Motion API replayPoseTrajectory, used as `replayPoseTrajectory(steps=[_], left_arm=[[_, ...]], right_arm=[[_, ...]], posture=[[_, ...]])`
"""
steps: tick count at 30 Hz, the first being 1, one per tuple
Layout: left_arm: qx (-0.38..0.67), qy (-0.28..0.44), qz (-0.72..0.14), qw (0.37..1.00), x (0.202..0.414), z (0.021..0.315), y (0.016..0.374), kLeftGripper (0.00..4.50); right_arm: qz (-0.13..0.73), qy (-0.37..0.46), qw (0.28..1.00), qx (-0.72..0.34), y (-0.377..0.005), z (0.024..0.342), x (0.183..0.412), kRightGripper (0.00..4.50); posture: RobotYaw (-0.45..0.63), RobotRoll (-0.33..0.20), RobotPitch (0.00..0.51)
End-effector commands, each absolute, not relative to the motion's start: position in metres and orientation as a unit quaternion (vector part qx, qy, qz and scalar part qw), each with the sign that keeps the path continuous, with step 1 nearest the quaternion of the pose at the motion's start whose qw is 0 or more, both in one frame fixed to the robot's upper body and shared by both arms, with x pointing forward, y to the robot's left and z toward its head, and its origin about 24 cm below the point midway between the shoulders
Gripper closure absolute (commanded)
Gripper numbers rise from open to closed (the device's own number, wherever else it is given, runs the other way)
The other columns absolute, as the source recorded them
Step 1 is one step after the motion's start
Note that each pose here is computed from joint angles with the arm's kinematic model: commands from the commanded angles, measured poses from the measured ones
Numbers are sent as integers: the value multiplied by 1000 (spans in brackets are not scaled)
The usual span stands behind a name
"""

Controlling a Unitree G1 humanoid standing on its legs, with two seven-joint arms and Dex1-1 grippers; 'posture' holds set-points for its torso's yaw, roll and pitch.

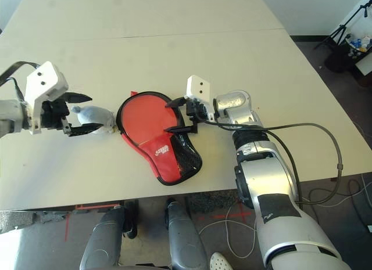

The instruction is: Store the ping-pong paddle in its case and zip it.

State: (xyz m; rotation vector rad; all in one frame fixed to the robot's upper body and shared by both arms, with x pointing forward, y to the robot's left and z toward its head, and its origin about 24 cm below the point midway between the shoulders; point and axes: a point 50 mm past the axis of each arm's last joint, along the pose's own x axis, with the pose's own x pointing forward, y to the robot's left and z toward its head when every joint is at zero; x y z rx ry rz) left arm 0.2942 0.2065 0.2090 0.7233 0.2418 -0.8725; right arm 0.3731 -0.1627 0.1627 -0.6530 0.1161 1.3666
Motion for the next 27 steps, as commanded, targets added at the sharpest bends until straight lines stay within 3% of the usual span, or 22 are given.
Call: replayPoseTrajectory(steps=[1,6,9,17,21,23,27], left_arm=[[374,125,-412,821,299,198,207,0],[407,126,-407,808,305,193,210,0],[406,130,-415,804,306,191,209,606],[396,167,-433,792,304,186,209,3153],[403,159,-426,794,308,189,208,4164],[415,147,-408,800,314,193,207,4380],[435,125,-374,809,325,199,207,4381]], right_arm=[[617,98,723,-295,-168,144,370,31],[616,97,726,-291,-168,145,370,31],[615,97,727,-289,-169,145,370,0],[611,96,731,-287,-169,145,371,0],[611,97,731,-288,-169,145,371,0],[611,98,731,-289,-169,144,370,0],[612,98,730,-288,-169,143,370,0]], posture=[[18,0,292],[12,0,292],[10,0,293],[7,0,292],[8,0,291],[8,0,291],[8,0,290]])
